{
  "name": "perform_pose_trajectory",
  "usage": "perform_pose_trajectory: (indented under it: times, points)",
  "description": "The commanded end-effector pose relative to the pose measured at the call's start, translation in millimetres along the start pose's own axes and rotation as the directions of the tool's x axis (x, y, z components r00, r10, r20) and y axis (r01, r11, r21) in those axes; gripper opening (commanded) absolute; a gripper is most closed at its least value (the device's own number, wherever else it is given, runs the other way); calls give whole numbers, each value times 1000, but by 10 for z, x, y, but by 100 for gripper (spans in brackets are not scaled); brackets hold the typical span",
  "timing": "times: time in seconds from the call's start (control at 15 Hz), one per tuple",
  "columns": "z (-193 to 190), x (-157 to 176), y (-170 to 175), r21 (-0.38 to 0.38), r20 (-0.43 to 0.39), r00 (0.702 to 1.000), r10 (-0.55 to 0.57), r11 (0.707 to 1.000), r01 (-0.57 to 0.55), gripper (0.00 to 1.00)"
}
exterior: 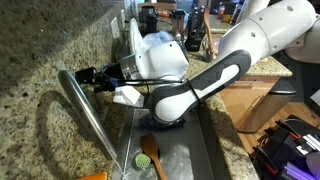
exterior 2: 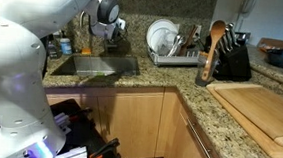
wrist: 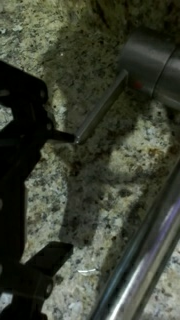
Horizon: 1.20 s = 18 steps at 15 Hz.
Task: Turn off the faucet of the sink. Pick up the wooden spoon from the cup and put it on the wooden board.
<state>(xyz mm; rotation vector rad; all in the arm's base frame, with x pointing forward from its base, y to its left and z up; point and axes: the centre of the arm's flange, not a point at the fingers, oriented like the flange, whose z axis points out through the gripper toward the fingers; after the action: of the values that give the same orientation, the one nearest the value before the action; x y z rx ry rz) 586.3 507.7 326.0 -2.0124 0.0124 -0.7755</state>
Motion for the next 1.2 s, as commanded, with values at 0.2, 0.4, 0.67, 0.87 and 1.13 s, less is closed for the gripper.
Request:
perform_pose_trajectory:
  times: [0.2,0.4,0.67,0.87,1.13]
  points:
    - [-501,438,131,-153,-122,986,-117,983,98,100]
    - [-893,872,84,-259,-130,961,-244,944,204,100]
    - [-1279,1177,-202,-334,-36,961,-276,909,249,100]
    - [-1523,1169,-355,-338,-1,973,-231,916,217,100]
    - [-2108,1123,-395,-469,123,976,-182,856,218,100]
